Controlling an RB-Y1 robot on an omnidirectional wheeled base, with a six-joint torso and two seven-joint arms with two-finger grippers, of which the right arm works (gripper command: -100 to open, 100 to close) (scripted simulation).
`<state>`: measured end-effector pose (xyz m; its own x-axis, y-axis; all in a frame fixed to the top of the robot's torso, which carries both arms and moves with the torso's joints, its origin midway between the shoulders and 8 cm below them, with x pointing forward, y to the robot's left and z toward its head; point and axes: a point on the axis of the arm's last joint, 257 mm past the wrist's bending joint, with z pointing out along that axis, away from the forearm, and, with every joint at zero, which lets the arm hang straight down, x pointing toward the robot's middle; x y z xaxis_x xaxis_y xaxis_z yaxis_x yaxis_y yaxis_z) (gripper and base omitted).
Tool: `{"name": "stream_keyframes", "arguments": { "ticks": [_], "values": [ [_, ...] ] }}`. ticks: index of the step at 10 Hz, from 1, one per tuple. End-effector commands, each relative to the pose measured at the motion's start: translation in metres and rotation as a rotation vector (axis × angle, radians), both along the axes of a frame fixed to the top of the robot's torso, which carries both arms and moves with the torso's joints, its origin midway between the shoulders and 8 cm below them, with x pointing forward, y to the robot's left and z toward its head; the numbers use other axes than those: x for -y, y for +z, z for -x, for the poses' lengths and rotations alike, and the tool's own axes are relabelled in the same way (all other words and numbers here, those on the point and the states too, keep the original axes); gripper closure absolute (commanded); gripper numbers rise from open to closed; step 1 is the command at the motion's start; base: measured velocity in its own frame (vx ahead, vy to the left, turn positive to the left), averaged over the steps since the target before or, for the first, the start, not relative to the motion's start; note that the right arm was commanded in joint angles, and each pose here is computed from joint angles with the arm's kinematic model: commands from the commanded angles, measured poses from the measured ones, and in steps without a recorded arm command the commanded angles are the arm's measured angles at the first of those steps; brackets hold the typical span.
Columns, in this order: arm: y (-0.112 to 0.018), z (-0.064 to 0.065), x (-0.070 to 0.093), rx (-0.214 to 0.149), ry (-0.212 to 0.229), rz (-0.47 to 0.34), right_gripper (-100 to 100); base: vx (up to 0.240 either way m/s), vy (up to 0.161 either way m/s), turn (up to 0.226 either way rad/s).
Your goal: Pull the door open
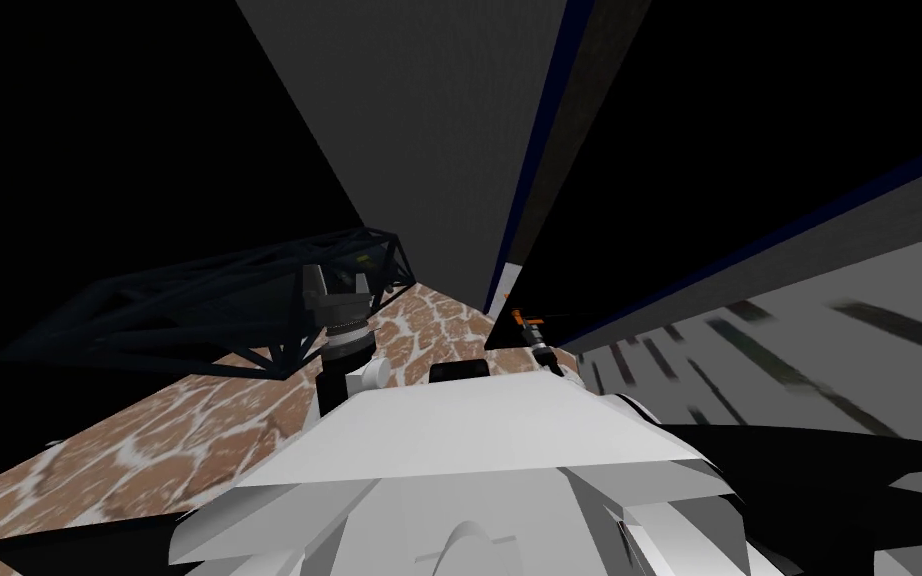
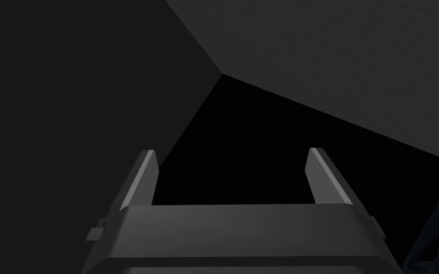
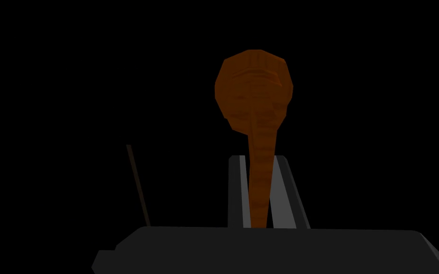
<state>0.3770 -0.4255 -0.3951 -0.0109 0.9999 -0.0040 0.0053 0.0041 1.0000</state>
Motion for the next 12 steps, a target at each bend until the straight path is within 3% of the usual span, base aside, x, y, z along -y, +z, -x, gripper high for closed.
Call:
{"name": "stream_keyframes", "arguments": {
  "ticks": [1, 3, 5, 9, 10, 12],
  "values": [
    [0.000, 0.009, -0.001, 0.002, 0.013, -0.002, 100, -0.187, -0.067, 0.139],
    [0.001, 0.024, 0.002, 0.004, 0.031, -0.002, 100, -0.202, -0.089, 0.146],
    [0.001, 0.024, 0.002, 0.004, 0.031, -0.002, 100, -0.088, -0.039, 0.035],
    [0.002, 0.049, 0.006, 0.005, 0.063, -0.004, 100, -0.142, -0.057, 0.144],
    [0.003, 0.043, 0.003, 0.009, 0.062, -0.005, 100, -0.078, -0.025, 0.028],
    [0.002, 0.055, 0.004, 0.006, 0.072, -0.006, 100, -0.151, -0.053, 0.181]
  ]
}}
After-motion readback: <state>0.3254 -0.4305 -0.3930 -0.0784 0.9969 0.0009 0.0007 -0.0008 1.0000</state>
